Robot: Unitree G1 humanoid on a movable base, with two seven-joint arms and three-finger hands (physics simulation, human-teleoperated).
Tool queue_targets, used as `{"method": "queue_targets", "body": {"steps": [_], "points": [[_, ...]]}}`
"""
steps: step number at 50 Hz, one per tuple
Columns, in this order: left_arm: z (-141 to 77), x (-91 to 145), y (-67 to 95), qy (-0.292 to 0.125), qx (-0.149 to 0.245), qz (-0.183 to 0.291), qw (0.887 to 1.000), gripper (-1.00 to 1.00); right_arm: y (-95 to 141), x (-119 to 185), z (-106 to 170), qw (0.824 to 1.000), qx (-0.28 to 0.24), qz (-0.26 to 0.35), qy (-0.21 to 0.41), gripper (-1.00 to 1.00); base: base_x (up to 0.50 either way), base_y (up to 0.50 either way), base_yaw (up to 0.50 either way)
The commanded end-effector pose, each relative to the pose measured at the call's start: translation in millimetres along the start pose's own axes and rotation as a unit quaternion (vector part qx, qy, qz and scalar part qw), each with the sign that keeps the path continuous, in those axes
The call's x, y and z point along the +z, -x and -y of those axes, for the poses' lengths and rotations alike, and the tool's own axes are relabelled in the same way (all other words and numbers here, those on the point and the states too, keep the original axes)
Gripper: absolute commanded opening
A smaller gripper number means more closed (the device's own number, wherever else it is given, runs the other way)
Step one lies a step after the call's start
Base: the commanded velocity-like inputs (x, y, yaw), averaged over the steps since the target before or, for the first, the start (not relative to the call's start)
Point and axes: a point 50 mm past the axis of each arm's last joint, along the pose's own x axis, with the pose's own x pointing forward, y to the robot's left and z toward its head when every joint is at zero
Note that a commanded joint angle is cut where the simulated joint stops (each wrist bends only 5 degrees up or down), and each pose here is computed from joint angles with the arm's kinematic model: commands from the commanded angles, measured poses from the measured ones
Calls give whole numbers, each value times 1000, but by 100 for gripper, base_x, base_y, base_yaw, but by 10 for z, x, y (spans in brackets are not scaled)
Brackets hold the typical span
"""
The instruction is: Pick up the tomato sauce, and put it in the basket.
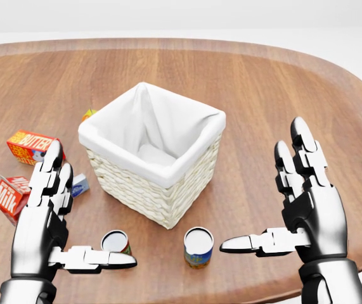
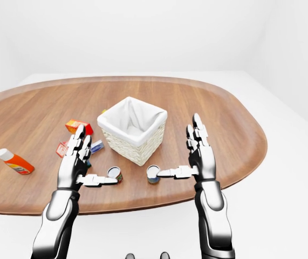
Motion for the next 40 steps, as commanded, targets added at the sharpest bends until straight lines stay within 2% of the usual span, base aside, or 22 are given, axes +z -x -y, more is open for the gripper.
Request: {"method": "queue_targets", "body": {"steps": [1, 7, 24, 26, 32, 40], "points": [[4, 15, -10, 0, -1, 4, 1000, 100, -4, 19, -6, 1000, 6, 5, -3, 100, 50, 0, 0], [6, 2, -11, 0, -1, 1, 1000, 100, -7, -32, -12, 1000, 1, -7, 7, 100, 47, 0, 0], [-12, 45, -6, -2, 1, 10, 1000, 100, -3, -21, -11, 1000, 3, -4, -3, 100, 0, 0, 0], [-7, 39, -7, -1, 1, 8, 1000, 100, 16, 17, -13, 1000, 15, 4, -8, 100, 31, 0, 0], [2, 23, -11, -1, -1, 5, 1000, 100, -21, -70, -10, 1000, -6, -16, 18, 100, 50, 0, 0], [3, 14, -9, -1, -1, 3, 1000, 100, -11, -57, -10, 1000, -3, -13, 11, 100, 3, 0, 0]]}}
